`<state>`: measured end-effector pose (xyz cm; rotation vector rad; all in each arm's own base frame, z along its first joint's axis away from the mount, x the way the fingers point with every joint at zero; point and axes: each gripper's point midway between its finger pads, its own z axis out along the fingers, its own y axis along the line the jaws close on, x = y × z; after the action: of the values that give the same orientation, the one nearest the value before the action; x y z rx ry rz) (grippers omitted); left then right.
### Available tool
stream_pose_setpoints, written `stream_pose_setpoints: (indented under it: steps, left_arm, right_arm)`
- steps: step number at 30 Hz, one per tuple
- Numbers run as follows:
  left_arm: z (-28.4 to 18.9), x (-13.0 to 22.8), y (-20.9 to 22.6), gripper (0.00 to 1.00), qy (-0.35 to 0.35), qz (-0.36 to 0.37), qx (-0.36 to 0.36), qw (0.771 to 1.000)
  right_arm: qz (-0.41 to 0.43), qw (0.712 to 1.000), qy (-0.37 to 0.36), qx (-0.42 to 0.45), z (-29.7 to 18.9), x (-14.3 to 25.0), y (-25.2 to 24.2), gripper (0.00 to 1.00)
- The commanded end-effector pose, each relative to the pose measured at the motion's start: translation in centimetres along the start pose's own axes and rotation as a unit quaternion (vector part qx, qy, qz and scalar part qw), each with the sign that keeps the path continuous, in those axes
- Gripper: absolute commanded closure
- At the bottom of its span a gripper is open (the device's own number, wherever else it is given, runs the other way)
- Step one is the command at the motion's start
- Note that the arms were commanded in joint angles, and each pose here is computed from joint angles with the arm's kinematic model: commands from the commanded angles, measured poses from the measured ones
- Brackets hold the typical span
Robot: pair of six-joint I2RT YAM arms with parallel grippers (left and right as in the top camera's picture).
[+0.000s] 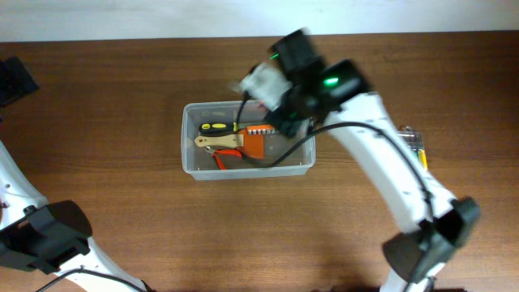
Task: Pack container
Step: 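Lower the pliers into the box and release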
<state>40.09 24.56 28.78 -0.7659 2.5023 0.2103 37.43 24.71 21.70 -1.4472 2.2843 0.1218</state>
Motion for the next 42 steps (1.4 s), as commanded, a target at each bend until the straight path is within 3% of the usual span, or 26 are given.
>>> stream_pose_setpoints:
  steps: [1,5,14,18,21,24,28,32,37,42]
  left_arm:
    - [0.0,0.1,0.1,0.01,0.001,-0.007,0.001,1.000]
    - [0.0,0.1,0.1,0.01,0.001,-0.007,0.001,1.000]
    - [0.0,0.1,0.1,0.01,0.001,-0.007,0.001,1.000]
    - [0.0,0.1,0.1,0.01,0.001,-0.007,0.001,1.000]
    - [0.0,0.1,0.1,0.01,0.001,-0.007,0.001,1.000]
    - [0.0,0.1,0.1,0.01,0.001,-0.007,0.001,1.000]
    - [0.0,0.1,0.1,0.01,0.001,-0.007,0.001,1.000]
    - [0.0,0.1,0.1,0.01,0.001,-0.007,0.001,1.000]
    - [0.0,0.1,0.1,0.01,0.001,-0.007,0.001,1.000]
    - [0.0,0.1,0.1,0.01,0.001,-0.007,0.001,1.000]
  right_arm:
    - [-0.169,0.984,0.028,-0.041,3.8,0.0,2.5,0.96]
    - [-0.220,0.970,0.065,-0.084,8.4,0.8,4.7,0.96]
    - [-0.207,0.947,0.179,-0.168,14.2,6.5,7.0,0.94]
    - [-0.198,0.950,0.204,-0.129,13.4,6.8,5.5,0.38]
    - [-0.160,0.964,0.202,-0.066,11.3,5.5,3.4,0.25]
    - [-0.111,0.979,0.170,0.004,7.7,3.2,1.0,0.21]
    - [0.006,0.985,0.122,0.124,0.8,1.8,-4.6,0.21]
    - [0.164,0.965,0.072,0.193,-5.7,4.2,-10.2,0.20]
    - [0.381,0.891,0.091,0.229,-10.3,15.0,-16.5,0.08]
    - [0.528,0.838,0.074,0.114,-8.1,24.0,-18.4,0.08]
